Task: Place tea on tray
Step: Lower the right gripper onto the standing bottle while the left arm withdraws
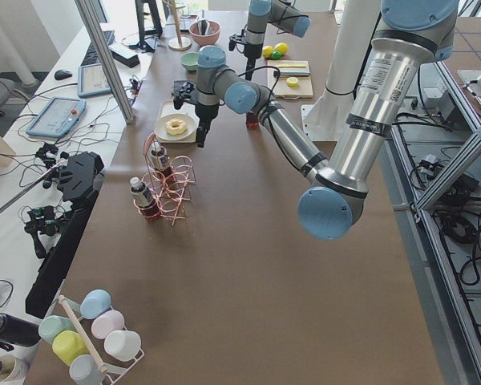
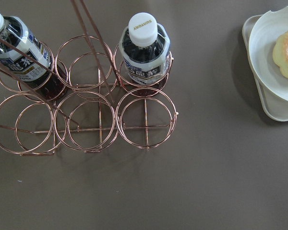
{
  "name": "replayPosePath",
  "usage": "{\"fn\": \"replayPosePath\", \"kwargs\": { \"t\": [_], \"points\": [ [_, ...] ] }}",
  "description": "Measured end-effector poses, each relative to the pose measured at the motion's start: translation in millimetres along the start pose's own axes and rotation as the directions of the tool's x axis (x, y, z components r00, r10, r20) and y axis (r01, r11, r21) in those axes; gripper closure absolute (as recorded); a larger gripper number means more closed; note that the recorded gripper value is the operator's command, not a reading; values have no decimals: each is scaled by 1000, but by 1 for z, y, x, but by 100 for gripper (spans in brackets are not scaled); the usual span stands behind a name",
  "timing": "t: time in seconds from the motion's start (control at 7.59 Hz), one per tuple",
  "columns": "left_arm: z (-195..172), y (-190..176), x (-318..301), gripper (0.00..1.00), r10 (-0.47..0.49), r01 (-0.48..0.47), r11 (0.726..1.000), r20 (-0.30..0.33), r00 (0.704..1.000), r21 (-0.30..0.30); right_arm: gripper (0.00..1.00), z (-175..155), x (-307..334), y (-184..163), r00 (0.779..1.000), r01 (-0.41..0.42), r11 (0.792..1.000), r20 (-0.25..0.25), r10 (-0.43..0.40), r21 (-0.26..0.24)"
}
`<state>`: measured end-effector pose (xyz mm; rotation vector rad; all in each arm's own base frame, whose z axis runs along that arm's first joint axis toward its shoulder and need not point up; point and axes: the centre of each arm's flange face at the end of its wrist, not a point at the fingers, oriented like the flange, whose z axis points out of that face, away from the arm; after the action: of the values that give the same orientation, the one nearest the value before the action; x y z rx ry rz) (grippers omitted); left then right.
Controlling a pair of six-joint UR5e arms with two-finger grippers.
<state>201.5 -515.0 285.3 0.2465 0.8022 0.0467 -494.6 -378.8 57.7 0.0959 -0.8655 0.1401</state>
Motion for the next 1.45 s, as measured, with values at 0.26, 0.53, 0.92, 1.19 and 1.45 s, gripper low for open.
{"fn": "replayPosePath", "kwargs": {
  "t": [0.26, 0.53, 0.92, 1.19, 1.45],
  "points": [
    [2, 3, -6, 6, -4, 4, 1000, 5, 1000, -5, 23, 11, -4, 8, 999, 36, 999, -17, -36, -1],
    [4, 8, -11, 5, -6, 6, 1000, 7, 1000, -7, 56, 23, -6, 21, 998, 56, 998, -34, -56, -7],
    [3, 11, -14, 4, -16, 16, 1000, 6, 1000, -3, 94, 27, -8, 27, 997, 64, 998, -39, -64, -8],
    [4, 20, -22, 4, -16, 16, 1000, 3, 1000, 1, 100, 22, -13, 27, 997, 67, 998, -30, -67, -1],
    [5, 30, -33, 4, -12, 12, 1000, -3, 1000, 12, 100, 16, -11, 19, 997, 77, 997, -26, -77, 11]
  ]
}}
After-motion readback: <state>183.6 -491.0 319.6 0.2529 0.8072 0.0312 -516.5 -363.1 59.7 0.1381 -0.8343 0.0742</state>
